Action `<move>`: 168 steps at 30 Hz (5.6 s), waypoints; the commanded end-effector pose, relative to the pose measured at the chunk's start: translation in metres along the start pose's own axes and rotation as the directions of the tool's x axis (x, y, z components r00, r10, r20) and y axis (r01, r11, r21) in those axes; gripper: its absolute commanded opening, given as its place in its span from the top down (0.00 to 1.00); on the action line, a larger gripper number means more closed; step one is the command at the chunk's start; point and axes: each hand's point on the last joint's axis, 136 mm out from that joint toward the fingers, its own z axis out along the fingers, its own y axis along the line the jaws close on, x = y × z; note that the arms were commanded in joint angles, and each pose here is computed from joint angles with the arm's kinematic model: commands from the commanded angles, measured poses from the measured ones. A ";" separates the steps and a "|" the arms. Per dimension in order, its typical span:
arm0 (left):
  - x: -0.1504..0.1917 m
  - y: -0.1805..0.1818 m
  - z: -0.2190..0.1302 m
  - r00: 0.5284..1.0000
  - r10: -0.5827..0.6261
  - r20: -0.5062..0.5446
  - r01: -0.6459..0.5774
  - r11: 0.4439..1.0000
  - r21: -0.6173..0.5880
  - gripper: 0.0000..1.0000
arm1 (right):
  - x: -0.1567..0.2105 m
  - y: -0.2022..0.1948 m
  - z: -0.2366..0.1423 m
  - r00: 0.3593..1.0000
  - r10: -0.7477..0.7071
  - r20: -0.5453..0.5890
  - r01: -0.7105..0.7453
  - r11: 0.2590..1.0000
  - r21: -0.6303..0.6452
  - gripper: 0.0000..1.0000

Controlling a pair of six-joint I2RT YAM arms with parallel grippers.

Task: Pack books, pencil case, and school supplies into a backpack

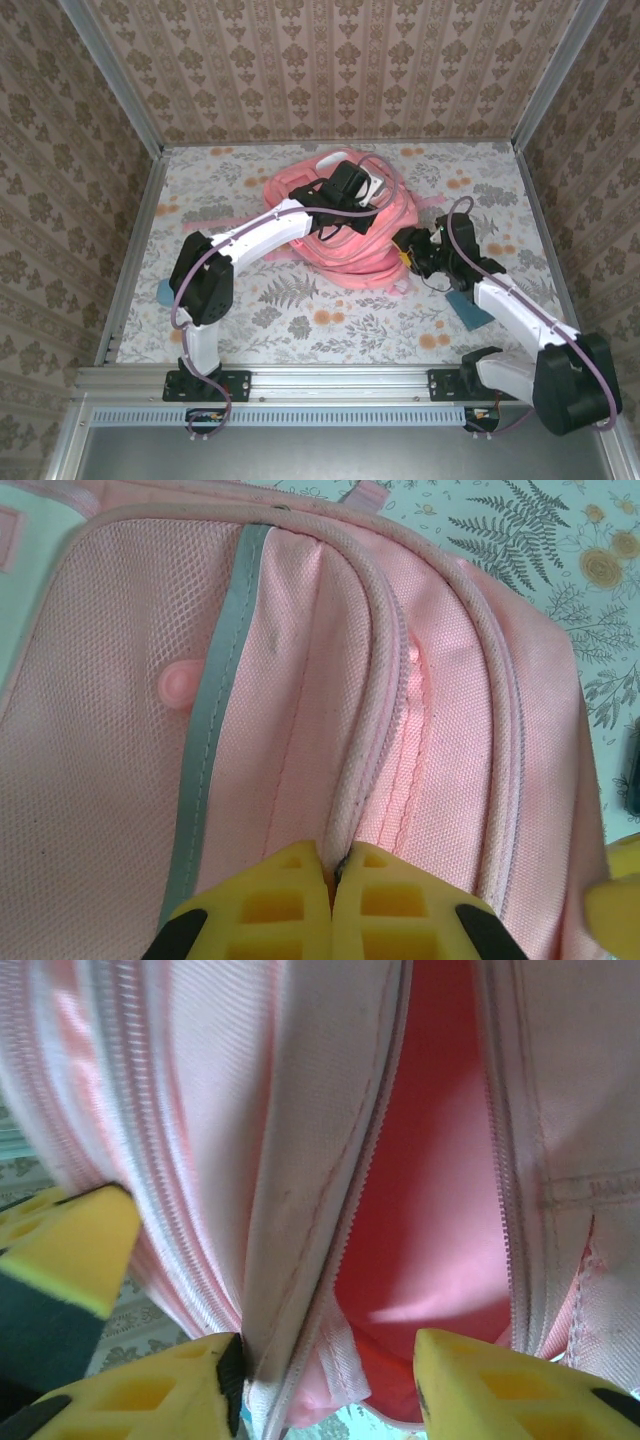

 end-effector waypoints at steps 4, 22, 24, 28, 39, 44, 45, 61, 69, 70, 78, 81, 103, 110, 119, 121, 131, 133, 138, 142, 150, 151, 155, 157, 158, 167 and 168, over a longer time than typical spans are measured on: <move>0.001 0.007 -0.002 0.999 -0.047 -0.027 0.047 0.999 -0.018 1.00 | 0.000 0.016 0.001 0.999 -0.038 -0.032 0.037 0.999 -0.032 0.66; -0.012 0.016 -0.031 0.995 -0.102 -0.008 0.102 0.995 -0.022 0.71 | 0.016 -0.031 -0.005 0.987 -0.111 -0.119 0.131 0.976 0.175 0.71; -0.011 0.024 -0.042 0.990 -0.143 -0.002 0.143 0.989 -0.032 0.56 | 0.009 -0.019 -0.014 0.984 -0.155 -0.088 0.168 0.971 0.169 0.62; 0.008 0.048 -0.064 0.967 -0.254 0.015 0.255 0.965 -0.058 0.28 | 0.004 -0.002 -0.032 0.971 -0.236 -0.045 0.240 0.957 0.160 0.47; 0.122 0.093 -0.086 0.892 -0.452 -0.016 0.444 0.882 -0.158 0.22 | 0.038 0.039 -0.006 0.961 -0.244 -0.130 0.257 0.962 0.093 0.38; 0.146 0.086 -0.082 0.928 -0.372 0.024 0.373 0.924 -0.087 0.29 | 0.048 0.052 0.022 0.977 -0.159 -0.143 0.171 0.983 0.074 0.43; 0.149 0.086 -0.081 0.931 -0.364 0.031 0.366 0.927 -0.084 0.30 | 0.050 0.053 0.026 0.979 -0.148 -0.143 0.160 0.984 0.080 0.44; 0.190 0.082 -0.043 0.985 -0.118 0.123 0.132 0.984 -0.118 0.33 | 0.045 0.048 0.080 0.990 -0.050 -0.132 0.070 0.987 0.147 0.51; 0.191 0.077 -0.033 0.989 -0.024 0.149 0.038 0.995 -0.093 0.41 | 0.040 0.046 0.094 0.991 -0.048 -0.121 0.068 0.984 0.167 0.60; 0.193 0.077 -0.031 0.989 -0.017 0.146 0.030 0.996 -0.087 0.42 | 0.040 0.049 0.095 0.991 -0.053 -0.123 0.072 0.984 0.163 0.63; 0.202 0.094 -0.017 0.979 0.006 0.204 0.009 0.997 -0.073 0.50 | 0.037 0.059 0.095 0.990 -0.080 -0.119 0.098 0.983 0.155 0.67; 0.195 0.096 -0.016 0.968 0.020 0.252 -0.005 0.998 -0.060 0.51 | 0.038 0.057 0.095 0.989 -0.081 -0.123 0.099 0.983 0.156 0.68; 0.197 0.089 -0.031 0.964 0.045 0.260 -0.038 0.999 -0.032 1.00 | 0.023 0.058 0.101 0.994 -0.094 -0.054 0.102 0.979 0.174 0.77; 0.210 0.071 -0.034 0.976 0.051 0.213 -0.057 0.998 0.024 1.00 | 0.013 0.061 0.105 0.996 -0.085 0.007 0.083 0.982 0.170 0.82; 0.206 0.050 -0.033 0.975 0.057 0.214 -0.075 0.994 0.076 1.00 | 0.018 0.061 0.111 0.998 -0.069 0.013 0.066 0.985 0.161 0.84; 0.205 0.054 -0.035 0.971 0.057 0.231 -0.072 0.996 0.058 1.00 | 0.018 0.060 0.110 0.997 -0.070 0.014 0.067 0.984 0.165 0.84; 0.211 0.076 -0.041 0.971 -0.064 0.229 0.063 0.998 0.012 0.53 | 0.017 0.066 0.101 0.996 -0.093 0.013 0.090 0.983 0.160 0.84; 0.212 0.079 -0.042 0.971 -0.067 0.228 0.067 0.998 0.007 0.43 | 0.018 0.067 0.101 0.995 -0.097 0.005 0.095 0.983 0.155 0.83; 0.210 0.079 -0.037 0.978 -0.033 0.208 0.032 0.999 0.008 0.40 | 0.021 0.071 0.101 0.995 -0.100 -0.015 0.101 0.985 0.138 0.83; 0.205 0.077 -0.028 0.980 0.004 0.200 -0.010 1.000 0.029 0.43 | 0.022 0.074 0.101 0.994 -0.103 -0.020 0.105 0.986 0.130 0.83; 0.192 0.084 -0.012 0.973 0.021 0.228 -0.032 0.998 0.045 0.61 | 0.023 0.075 0.100 0.994 -0.106 -0.026 0.109 0.985 0.131 0.83; 0.190 0.085 -0.011 0.972 0.023 0.233 -0.033 0.999 0.042 0.64 | 0.023 0.074 0.100 0.994 -0.106 -0.026 0.109 0.985 0.131 0.83; 0.185 0.084 -0.010 0.968 0.037 0.248 -0.050 0.998 0.049 0.79 | 0.023 0.071 0.103 0.994 -0.103 -0.025 0.105 0.985 0.139 0.83; 0.187 0.083 -0.012 0.968 0.039 0.248 -0.053 0.997 0.053 0.88 | 0.022 0.071 0.105 0.995 -0.100 -0.023 0.102 0.985 0.140 0.83; 0.187 0.081 -0.013 0.967 0.041 0.251 -0.057 0.997 0.057 0.92 | 0.021 0.071 0.106 0.995 -0.099 -0.021 0.100 0.985 0.141 0.84; 0.199 0.061 -0.028 0.973 0.080 0.214 -0.098 0.993 0.072 1.00 | 0.008 0.075 0.112 0.992 -0.117 0.050 0.108 0.982 0.157 0.88; 0.200 0.058 -0.028 0.974 0.087 0.209 -0.105 0.992 0.075 1.00 | 0.008 0.076 0.113 0.992 -0.115 0.055 0.106 0.983 0.153 0.89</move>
